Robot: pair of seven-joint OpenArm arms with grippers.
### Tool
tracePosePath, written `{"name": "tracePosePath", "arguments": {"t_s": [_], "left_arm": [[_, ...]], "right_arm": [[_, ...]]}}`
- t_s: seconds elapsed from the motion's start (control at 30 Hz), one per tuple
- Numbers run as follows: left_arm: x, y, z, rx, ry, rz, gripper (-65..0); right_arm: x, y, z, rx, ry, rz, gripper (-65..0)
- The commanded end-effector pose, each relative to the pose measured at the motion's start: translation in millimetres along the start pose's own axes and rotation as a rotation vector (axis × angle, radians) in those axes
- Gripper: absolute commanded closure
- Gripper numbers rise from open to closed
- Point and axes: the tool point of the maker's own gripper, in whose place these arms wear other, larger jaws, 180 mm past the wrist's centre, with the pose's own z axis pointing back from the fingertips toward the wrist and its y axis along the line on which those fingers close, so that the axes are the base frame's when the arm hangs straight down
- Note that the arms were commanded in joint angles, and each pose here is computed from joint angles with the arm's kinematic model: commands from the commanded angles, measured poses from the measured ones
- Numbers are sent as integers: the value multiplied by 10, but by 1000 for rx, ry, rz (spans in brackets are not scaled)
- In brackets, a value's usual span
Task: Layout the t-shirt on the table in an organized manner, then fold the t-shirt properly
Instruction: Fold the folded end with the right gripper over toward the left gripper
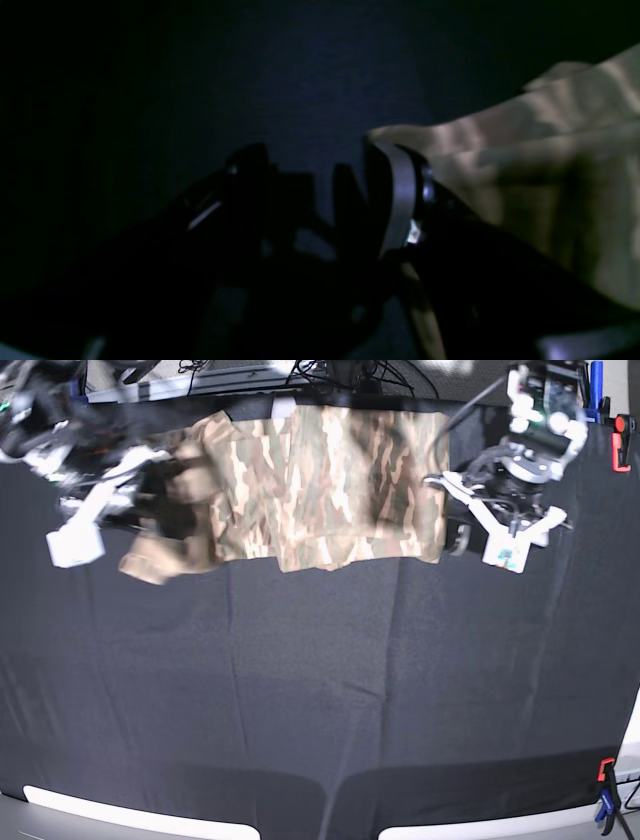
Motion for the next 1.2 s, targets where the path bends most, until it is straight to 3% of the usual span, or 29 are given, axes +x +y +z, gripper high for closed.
{"name": "tracePosePath", "arguments": {"t_s": [0.0, 0.27, 0.57, 0.87, 1.13, 1.17], "left_arm": [[113, 45, 26, 5, -39, -20, -294], [4, 242, 58, 22, 20, -112, -294], [7, 574, 101, 124, 33, -127, -291], [73, 932, 176, 194, 16, -31, -292], [57, 972, 189, 199, 25, -10, -292], [57, 973, 189, 199, 26, -11, -292]], "right_arm": [[160, 126, -54, 39, -61, 16, 0], [149, 808, -747, 174, -27, 32, 0], [20, 1543, -1223, 274, 25, 69, 0], [-327, 1866, -1695, 335, 130, 112, 0], [-289, 1968, -2059, 373, 158, 109, 0], [-274, 2026, -2085, 390, 154, 108, -37]]}}
